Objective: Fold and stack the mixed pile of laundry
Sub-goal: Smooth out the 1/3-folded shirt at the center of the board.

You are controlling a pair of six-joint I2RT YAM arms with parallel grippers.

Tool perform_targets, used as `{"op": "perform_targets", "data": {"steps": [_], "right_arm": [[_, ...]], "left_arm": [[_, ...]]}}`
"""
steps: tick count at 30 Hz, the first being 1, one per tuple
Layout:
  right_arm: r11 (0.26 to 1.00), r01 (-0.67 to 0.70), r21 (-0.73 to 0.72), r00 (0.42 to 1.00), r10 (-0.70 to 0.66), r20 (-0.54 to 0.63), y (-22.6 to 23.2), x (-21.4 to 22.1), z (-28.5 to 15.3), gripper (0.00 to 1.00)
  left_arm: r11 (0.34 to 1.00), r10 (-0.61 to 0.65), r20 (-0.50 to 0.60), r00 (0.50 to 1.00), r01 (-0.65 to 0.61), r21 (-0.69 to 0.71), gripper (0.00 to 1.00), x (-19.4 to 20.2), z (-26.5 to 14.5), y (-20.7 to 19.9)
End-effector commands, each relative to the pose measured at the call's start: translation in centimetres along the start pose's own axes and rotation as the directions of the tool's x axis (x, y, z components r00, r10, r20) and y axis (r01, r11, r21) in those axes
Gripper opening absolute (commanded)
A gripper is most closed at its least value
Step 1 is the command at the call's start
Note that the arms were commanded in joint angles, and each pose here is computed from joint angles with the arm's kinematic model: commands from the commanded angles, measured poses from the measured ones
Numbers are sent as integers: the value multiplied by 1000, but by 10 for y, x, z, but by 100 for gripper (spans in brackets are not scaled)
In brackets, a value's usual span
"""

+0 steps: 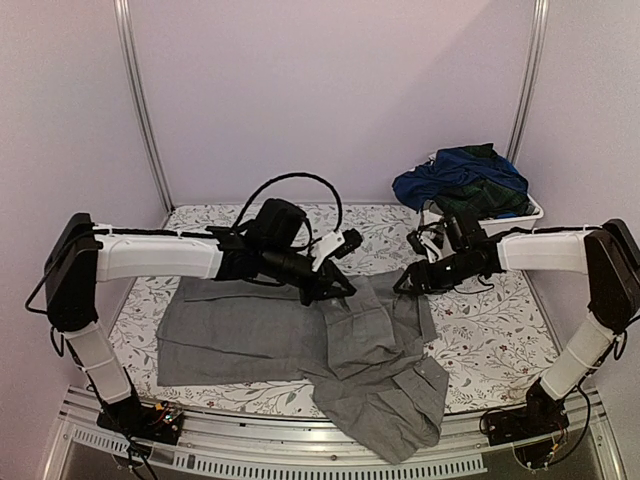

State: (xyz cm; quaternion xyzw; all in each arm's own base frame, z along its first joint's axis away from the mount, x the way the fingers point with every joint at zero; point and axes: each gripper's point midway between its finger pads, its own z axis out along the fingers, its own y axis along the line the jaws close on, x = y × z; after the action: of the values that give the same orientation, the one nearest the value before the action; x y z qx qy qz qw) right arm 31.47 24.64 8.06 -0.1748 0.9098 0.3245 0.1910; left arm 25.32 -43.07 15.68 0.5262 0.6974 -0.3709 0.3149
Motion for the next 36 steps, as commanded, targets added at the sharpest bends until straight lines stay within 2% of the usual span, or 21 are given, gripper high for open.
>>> {"op": "perform_targets", "data": {"steps": [1, 8, 14, 20, 23, 26, 36], "right_arm": [[996, 91, -9, 989, -90, 114, 16, -44, -19, 60], [989, 143, -47, 977, -133, 168, 29, -85, -14, 60], [985, 132, -109, 981, -114, 160, 30, -94, 6, 58], [991, 82, -102, 995, -77, 57, 7, -73, 42, 54], [996, 59, -74, 998, -58, 13, -7, -60, 54, 52], [996, 51, -70, 999, -51, -4, -11, -54, 58, 52], [987, 116, -111, 992, -109, 62, 22, -78, 28, 52]], "left_arm": [[992, 109, 26, 994, -108, -58, 0, -19, -15, -34], [943, 324, 122, 938, -309, -127, 0, -77, -76, -102], [924, 369, 150, 917, -345, -167, 0, -96, -114, -129], [913, 405, 250, 879, -378, -150, 0, -119, -151, -159], [912, 410, 262, 874, -396, -107, 0, -120, -160, -172], [914, 405, 229, 885, -400, -71, 0, -113, -161, -178], [892, 451, 236, 861, -428, -144, 0, -111, -201, -181]]}}
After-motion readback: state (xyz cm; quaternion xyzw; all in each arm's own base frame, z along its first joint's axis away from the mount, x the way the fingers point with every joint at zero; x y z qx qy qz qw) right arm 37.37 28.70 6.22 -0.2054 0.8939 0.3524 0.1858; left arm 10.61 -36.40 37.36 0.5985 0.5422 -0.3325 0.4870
